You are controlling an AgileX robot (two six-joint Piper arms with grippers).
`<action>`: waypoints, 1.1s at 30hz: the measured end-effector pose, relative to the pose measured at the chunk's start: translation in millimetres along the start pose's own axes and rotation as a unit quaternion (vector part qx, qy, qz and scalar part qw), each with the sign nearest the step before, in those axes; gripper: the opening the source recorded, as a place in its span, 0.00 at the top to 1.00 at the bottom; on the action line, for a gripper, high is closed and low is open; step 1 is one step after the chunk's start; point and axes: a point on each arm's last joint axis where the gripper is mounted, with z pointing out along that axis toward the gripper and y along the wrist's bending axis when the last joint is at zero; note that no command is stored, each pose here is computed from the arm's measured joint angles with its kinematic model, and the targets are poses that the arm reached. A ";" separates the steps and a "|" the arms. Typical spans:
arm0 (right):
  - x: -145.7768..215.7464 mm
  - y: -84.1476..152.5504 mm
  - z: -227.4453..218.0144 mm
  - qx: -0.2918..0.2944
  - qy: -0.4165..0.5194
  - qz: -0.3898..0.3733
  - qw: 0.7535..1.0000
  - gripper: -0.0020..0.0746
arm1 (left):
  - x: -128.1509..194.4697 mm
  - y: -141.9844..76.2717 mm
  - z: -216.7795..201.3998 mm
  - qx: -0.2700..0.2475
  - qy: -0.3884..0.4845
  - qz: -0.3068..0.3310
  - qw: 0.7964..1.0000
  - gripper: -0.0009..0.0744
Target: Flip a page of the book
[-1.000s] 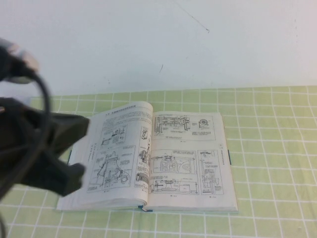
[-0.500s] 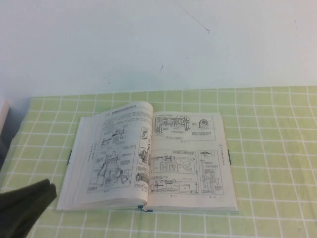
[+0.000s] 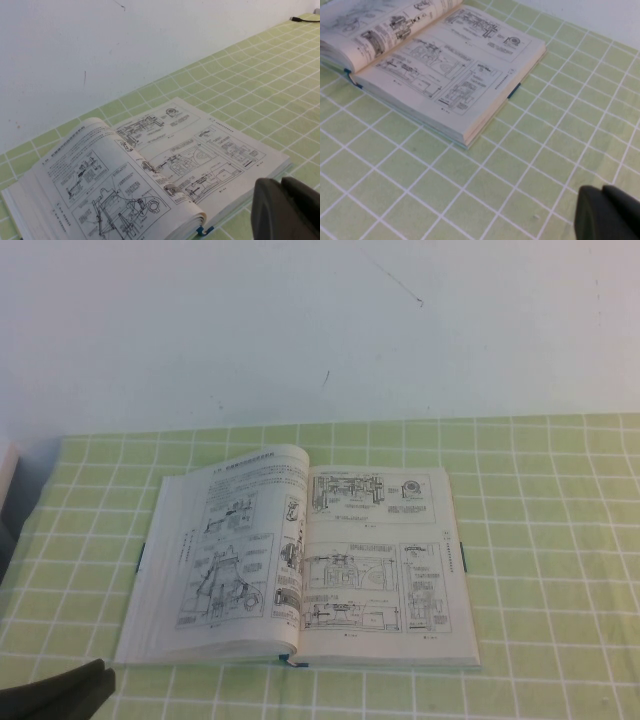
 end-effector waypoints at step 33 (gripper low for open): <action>0.6 0.5 -0.8 -0.001 0.000 0.000 1.000 0.97 | 101.5 20.2 -7.8 -0.244 0.023 -0.137 0.960 0.99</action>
